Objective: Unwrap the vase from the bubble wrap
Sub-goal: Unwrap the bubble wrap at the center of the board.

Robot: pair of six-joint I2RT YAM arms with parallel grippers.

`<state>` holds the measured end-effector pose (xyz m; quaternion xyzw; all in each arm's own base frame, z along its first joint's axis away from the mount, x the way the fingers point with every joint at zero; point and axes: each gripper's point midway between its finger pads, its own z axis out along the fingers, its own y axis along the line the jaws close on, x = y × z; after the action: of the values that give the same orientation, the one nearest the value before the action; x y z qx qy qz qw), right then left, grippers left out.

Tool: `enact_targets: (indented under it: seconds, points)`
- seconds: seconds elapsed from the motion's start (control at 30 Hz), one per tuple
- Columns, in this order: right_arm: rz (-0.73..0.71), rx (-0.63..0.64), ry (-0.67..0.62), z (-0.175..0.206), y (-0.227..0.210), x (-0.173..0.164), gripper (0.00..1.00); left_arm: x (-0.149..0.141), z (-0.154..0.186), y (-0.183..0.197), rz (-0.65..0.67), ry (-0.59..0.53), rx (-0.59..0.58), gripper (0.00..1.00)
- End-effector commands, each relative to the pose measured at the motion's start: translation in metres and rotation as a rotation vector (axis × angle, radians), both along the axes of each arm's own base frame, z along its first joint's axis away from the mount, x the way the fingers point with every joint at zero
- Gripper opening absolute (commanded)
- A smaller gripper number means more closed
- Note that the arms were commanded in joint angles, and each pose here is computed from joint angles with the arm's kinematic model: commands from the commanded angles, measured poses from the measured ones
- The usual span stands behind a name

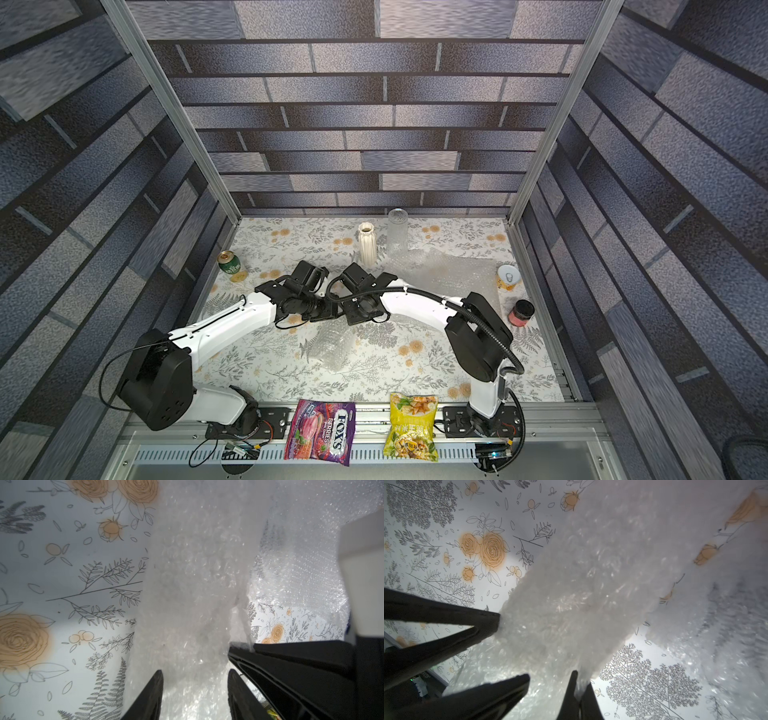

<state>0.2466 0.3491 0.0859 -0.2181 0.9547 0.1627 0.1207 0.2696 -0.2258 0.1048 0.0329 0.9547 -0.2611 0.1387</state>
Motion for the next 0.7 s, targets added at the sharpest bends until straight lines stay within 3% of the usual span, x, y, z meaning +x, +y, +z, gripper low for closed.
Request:
enact_targets:
  seconds: [0.0,0.2,0.4,0.67]
  points:
    - [0.023,-0.071,-0.034,0.003,-0.023,0.0,0.0,0.006,0.003,-0.014,-0.004,0.009,-0.016,0.51]
    - [0.023,-0.079,-0.041,0.001,-0.027,0.005,0.0,0.01,-0.002,-0.033,-0.051,0.004,0.048,0.51]
    - [-0.026,-0.029,-0.045,0.006,-0.032,0.01,0.0,0.001,-0.023,-0.026,-0.109,0.048,0.258,0.49]
    - [-0.08,0.023,-0.042,0.008,-0.043,0.017,0.0,-0.015,-0.047,-0.017,-0.112,0.114,0.298,0.47]
